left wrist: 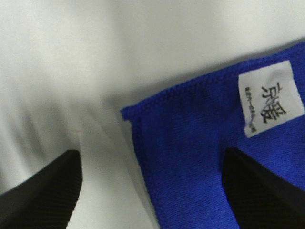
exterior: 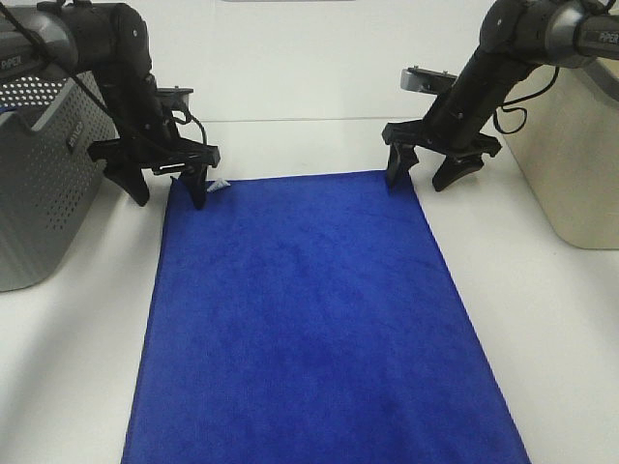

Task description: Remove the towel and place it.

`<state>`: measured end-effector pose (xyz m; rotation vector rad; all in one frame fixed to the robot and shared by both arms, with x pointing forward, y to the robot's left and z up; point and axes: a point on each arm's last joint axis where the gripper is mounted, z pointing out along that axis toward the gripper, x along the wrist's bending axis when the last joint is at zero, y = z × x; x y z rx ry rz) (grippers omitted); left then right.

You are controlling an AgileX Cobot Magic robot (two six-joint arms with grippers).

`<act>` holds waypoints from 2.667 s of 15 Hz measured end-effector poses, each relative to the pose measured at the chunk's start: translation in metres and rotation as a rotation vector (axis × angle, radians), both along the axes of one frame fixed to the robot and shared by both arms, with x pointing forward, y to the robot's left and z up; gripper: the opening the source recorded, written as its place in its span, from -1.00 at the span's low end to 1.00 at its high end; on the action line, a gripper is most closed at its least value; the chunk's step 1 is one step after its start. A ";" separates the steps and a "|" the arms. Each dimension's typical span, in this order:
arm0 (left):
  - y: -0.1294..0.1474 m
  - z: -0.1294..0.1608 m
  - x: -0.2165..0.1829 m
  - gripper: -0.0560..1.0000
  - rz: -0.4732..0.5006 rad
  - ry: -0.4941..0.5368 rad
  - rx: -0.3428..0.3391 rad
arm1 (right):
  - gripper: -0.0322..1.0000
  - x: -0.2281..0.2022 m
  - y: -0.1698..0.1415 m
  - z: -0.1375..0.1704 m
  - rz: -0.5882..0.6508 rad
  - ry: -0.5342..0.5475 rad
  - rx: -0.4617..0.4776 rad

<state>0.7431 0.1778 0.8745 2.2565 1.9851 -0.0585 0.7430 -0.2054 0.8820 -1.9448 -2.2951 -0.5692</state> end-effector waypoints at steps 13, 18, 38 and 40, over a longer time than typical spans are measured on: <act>-0.031 0.000 0.002 0.44 -0.034 -0.043 -0.238 | 0.38 -0.004 0.057 -0.007 0.069 -0.070 0.075; -0.032 -0.003 0.005 -0.08 -0.078 -0.087 -0.234 | -0.22 0.000 0.052 -0.011 0.080 -0.113 0.018; -0.030 0.057 0.055 -0.85 -0.216 -0.679 -0.103 | -0.91 0.051 0.048 0.072 0.141 -0.638 -0.141; -0.028 0.059 0.059 -0.85 -0.220 -0.730 -0.080 | -0.91 0.053 0.048 0.075 0.131 -0.674 -0.139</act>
